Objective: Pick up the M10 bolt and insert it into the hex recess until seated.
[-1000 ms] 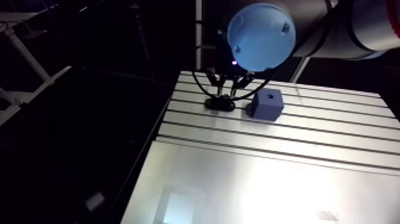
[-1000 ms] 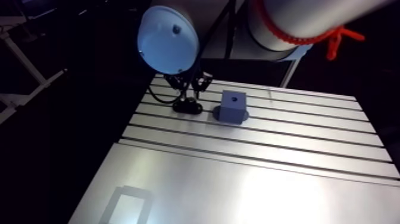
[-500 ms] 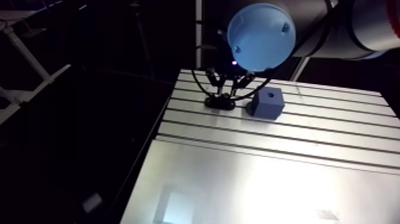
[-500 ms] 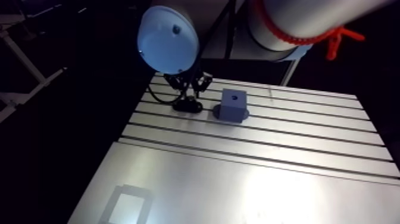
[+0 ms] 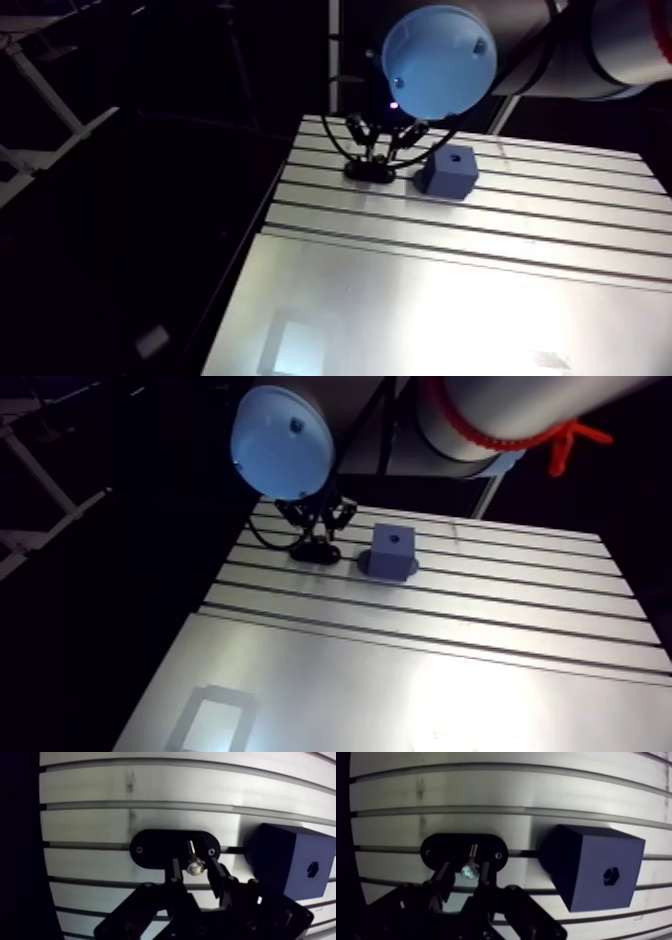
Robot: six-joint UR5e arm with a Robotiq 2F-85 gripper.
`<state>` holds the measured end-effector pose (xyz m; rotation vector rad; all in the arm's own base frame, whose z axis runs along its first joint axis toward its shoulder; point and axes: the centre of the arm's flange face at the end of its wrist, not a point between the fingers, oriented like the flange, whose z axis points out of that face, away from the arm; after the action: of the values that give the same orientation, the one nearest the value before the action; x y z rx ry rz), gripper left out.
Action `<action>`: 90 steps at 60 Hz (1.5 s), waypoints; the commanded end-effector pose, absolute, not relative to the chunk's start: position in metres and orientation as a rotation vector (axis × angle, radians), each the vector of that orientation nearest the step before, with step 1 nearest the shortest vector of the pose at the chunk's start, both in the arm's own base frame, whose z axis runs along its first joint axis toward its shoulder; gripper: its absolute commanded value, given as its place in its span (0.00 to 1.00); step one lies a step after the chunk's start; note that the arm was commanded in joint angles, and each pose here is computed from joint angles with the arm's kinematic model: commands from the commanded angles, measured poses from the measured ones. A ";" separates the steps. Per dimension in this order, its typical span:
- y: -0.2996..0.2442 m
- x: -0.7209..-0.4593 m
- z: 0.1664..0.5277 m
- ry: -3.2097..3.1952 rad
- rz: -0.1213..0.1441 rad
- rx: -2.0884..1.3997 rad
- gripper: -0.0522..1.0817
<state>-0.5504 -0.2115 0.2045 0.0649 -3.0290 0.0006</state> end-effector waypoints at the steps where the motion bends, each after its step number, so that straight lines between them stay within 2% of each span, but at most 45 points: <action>1: -0.212 -0.551 0.204 -3.029 0.001 0.065 0.59; 11: -0.212 -0.551 0.205 -3.028 0.001 0.065 0.62; 32: -0.212 -0.550 0.205 -3.029 0.000 0.065 0.63; 36: -0.210 -0.551 0.205 -3.028 -0.006 0.065 0.63; 41: -0.210 -0.551 0.205 -3.025 -0.028 0.065 0.63; 48: -0.209 -0.550 0.204 -3.026 -0.034 0.065 0.63; 90: -0.209 -0.551 0.203 -3.028 -0.032 0.066 0.65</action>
<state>-0.5506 -0.2093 0.2039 0.0655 -3.0262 -0.0338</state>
